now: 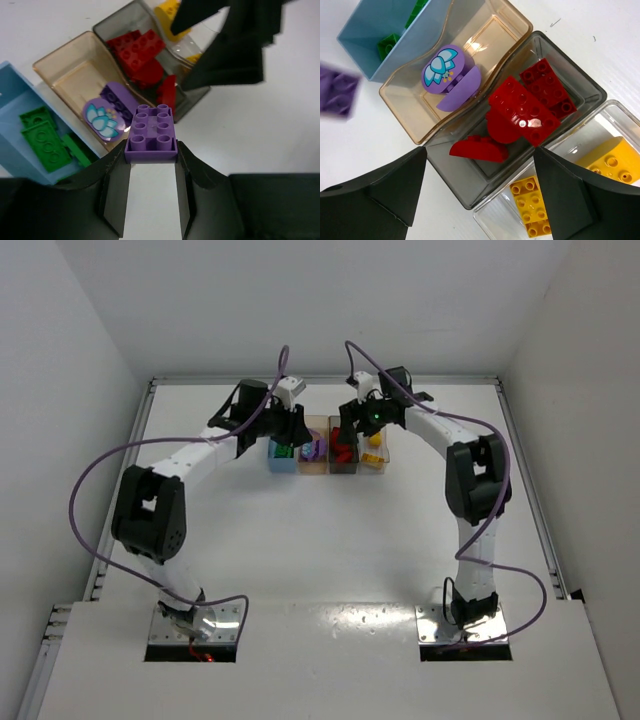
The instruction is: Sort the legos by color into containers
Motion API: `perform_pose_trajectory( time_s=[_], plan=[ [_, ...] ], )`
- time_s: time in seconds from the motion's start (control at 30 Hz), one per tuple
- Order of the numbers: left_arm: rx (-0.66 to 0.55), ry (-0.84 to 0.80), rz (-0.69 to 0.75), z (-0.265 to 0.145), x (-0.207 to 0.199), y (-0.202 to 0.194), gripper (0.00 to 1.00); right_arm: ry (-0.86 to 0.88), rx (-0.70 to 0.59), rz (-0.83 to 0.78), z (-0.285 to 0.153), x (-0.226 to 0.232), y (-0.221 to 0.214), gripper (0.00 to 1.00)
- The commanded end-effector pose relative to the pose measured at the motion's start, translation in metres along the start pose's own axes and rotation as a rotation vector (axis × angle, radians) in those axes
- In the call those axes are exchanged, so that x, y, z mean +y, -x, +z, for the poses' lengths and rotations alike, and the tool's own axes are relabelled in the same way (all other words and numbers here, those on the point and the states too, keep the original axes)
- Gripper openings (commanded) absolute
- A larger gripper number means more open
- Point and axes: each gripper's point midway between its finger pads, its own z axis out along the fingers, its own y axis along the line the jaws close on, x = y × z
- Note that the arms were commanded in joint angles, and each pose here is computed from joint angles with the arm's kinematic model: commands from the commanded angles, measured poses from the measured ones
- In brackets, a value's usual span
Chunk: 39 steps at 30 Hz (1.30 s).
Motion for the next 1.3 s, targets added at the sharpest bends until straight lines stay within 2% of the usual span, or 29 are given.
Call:
perform_pose_trajectory(
  time_s=[0.0,0.1,0.17,0.33,0.57,0.67,0.7,0.77,0.8,0.83,0.87,0.9,1.07,1.13,1.2,1.27],
  plan=[
    [-0.054,0.132,-0.007,0.010,0.031,0.025,0.18,-0.013,-0.086,-0.069,-0.016,0.011,0.037,0.88],
    [-0.032,0.209,-0.020,0.025,0.054,0.018,0.22,-0.027,-0.107,-0.083,-0.032,0.018,0.045,0.88],
    [-0.027,0.249,-0.024,0.034,0.067,0.018,0.28,-0.043,-0.122,-0.105,-0.045,0.023,0.048,0.88],
    [-0.035,0.278,-0.026,0.051,0.078,0.026,0.55,-0.082,-0.122,-0.126,-0.067,0.022,0.038,0.89],
    [-0.085,0.221,-0.019,0.052,0.062,0.043,0.60,-0.113,-0.081,-0.158,-0.084,0.027,0.017,0.90],
    [-0.180,0.175,0.002,0.027,0.039,0.070,0.61,-0.156,-0.077,-0.191,-0.098,0.019,0.012,0.91],
    [-0.183,0.166,0.005,0.020,0.033,0.066,0.61,-0.179,-0.071,-0.189,-0.102,0.017,0.009,0.93],
    [-0.234,0.154,0.045,-0.009,0.015,0.085,0.61,-0.216,-0.091,-0.181,-0.125,0.008,0.011,0.93],
    [-0.199,0.164,0.032,-0.019,0.020,0.071,0.62,-0.222,-0.101,-0.175,-0.132,0.005,0.011,0.93],
    [-0.220,0.171,0.038,-0.037,0.014,0.077,0.65,-0.247,-0.109,-0.147,-0.144,-0.003,0.010,0.95],
    [-0.212,0.179,0.029,-0.045,0.015,0.072,0.65,-0.254,-0.101,-0.133,-0.150,-0.005,0.007,0.95],
    [-0.158,0.192,-0.003,-0.051,0.018,0.050,0.65,-0.273,-0.093,-0.102,-0.155,-0.008,0.002,0.97],
    [-0.099,0.289,-0.032,-0.090,0.036,0.009,0.65,-0.317,-0.054,-0.024,-0.173,-0.024,-0.032,0.97],
    [-0.090,0.346,-0.052,-0.104,0.044,-0.002,0.69,-0.369,-0.033,-0.004,-0.179,-0.032,-0.047,0.97],
    [-0.107,0.436,-0.100,-0.121,0.059,-0.010,0.84,-0.403,-0.026,0.036,-0.186,-0.041,-0.063,0.97],
    [-0.103,0.510,-0.127,-0.131,0.073,-0.016,0.94,-0.418,-0.029,0.068,-0.190,-0.045,-0.071,0.97]
  ],
)
